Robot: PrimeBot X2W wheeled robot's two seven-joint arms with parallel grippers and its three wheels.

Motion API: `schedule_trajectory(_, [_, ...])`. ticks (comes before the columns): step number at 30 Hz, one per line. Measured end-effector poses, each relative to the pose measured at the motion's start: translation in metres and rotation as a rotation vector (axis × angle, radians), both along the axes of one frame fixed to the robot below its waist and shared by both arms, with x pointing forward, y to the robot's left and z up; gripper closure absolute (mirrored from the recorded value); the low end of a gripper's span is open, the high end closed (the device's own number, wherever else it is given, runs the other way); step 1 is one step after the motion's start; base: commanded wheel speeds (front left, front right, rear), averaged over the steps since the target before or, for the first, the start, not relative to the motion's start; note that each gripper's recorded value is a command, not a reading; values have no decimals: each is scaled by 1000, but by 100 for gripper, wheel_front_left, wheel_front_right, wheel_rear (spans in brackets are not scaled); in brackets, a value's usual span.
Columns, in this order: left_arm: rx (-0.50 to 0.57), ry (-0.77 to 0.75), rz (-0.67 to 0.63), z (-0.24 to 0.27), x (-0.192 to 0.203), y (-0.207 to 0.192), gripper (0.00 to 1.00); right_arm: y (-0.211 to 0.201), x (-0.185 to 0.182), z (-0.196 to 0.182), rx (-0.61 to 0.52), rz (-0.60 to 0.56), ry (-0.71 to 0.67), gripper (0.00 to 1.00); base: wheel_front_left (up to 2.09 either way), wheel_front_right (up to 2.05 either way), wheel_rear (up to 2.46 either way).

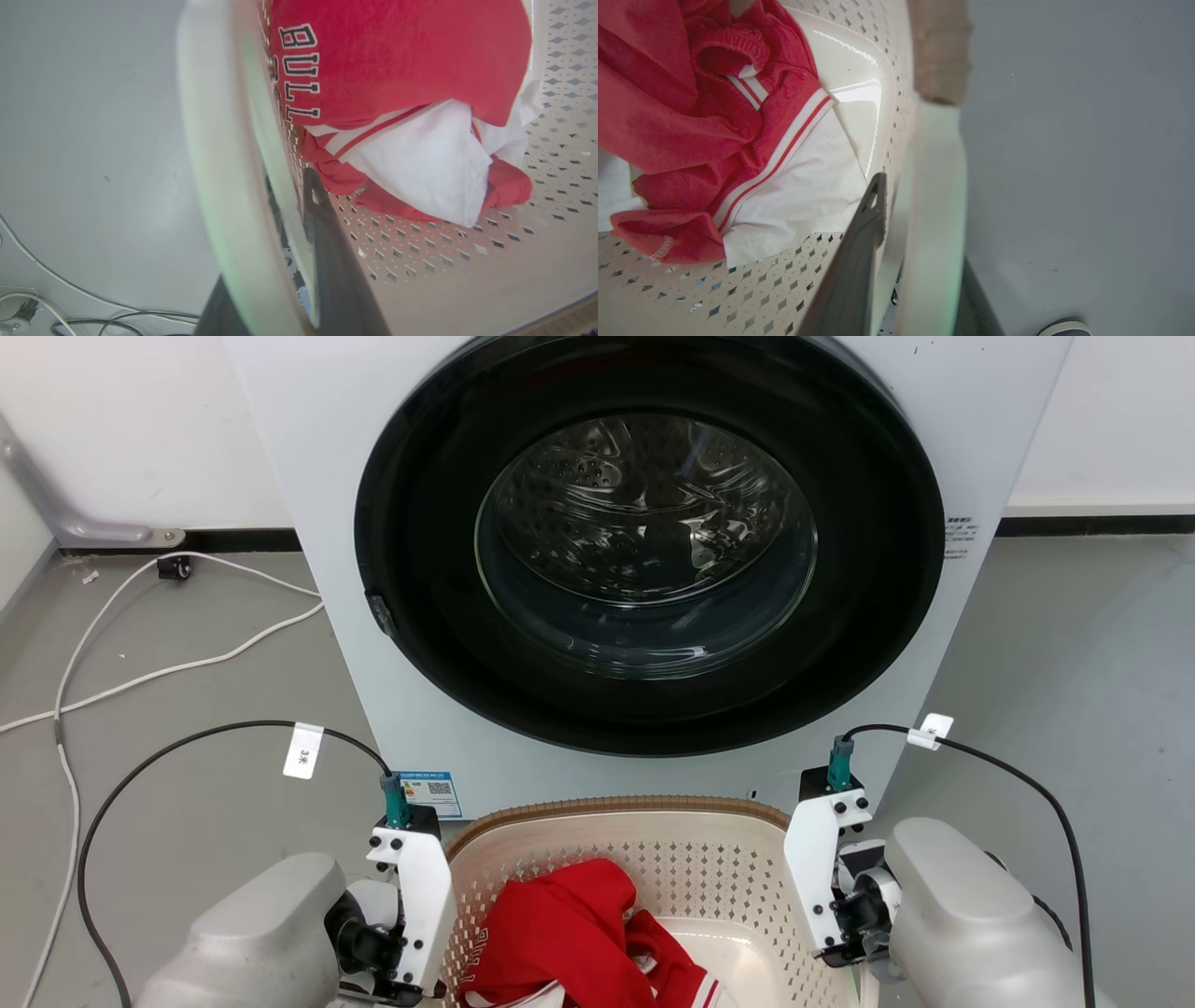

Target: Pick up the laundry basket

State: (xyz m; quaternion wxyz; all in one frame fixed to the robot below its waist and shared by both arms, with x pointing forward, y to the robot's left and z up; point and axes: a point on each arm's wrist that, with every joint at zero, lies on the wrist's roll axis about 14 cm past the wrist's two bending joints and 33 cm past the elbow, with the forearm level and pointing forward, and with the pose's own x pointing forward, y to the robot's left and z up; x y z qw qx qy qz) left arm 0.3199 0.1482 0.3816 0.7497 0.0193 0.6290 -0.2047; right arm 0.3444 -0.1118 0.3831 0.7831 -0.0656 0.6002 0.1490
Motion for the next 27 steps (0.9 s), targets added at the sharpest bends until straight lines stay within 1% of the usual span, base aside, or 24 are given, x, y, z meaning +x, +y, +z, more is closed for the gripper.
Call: schedule_trajectory(27, [3, 9, -4, 1, -2, -1, 100, 0, 4, 4, -19, 18, -4, 100, 0, 0, 0])
